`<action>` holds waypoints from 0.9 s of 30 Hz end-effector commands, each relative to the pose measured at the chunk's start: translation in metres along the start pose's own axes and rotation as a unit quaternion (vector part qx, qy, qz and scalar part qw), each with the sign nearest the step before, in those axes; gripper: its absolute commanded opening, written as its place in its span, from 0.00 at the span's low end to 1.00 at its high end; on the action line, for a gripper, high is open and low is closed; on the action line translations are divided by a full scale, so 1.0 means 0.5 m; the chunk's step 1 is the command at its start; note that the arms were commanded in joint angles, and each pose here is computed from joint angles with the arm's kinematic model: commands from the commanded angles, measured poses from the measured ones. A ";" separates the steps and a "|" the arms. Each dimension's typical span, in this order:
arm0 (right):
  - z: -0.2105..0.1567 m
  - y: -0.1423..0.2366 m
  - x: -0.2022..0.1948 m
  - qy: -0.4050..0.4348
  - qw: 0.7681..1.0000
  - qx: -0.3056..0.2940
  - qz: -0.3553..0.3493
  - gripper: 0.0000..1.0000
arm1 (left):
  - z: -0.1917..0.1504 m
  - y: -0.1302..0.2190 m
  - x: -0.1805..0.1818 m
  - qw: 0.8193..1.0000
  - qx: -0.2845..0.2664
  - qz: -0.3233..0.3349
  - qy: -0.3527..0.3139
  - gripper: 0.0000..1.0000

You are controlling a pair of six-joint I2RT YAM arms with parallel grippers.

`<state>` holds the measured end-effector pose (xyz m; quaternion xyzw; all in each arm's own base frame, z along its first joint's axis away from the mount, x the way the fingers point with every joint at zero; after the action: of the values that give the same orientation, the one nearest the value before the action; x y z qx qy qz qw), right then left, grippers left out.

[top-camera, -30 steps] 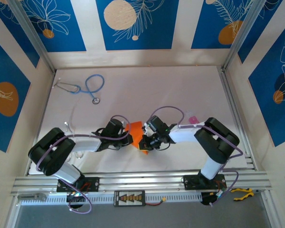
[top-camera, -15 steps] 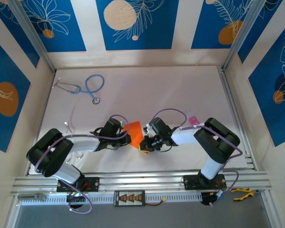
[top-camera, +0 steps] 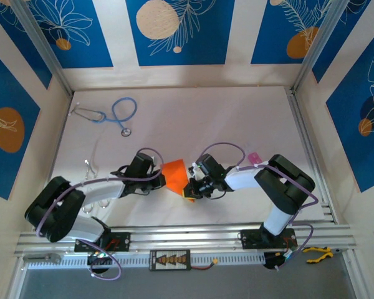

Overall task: Fold a paper plane with a square sheet of paper (pick it up from the middle)
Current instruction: Third fold the triangle at the center of the table.

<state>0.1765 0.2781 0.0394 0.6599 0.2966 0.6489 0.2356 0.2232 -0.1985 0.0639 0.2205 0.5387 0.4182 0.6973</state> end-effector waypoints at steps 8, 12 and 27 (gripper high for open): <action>-0.041 -0.002 -0.080 -0.055 0.994 0.035 -0.082 0.00 | -0.002 0.007 -0.082 0.997 -0.008 -0.073 -0.010 0.07; -0.040 -0.002 -0.080 -0.055 0.994 0.034 -0.083 0.00 | -0.019 -0.024 -0.095 0.997 0.011 -0.075 -0.020 0.07; -0.041 -0.001 -0.080 -0.055 0.994 0.035 -0.086 0.00 | -0.034 -0.036 0.002 1.000 0.023 -0.002 0.005 0.07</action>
<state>0.1762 0.2778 0.0401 0.6628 0.3021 0.6429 0.2370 0.2137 -0.2283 0.0483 0.2165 0.5601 0.3785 0.7044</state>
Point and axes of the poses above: each hand's point on the last joint's axis, 136 mm out from that joint toward the fingers, its own y axis back along the fingers, its own x axis along the line the jaws close on, z = x × y, the point moved 4 cm from there along y, back along the fingers, and after that the axes turned 5 degrees about -y, right-handed, at the moved point
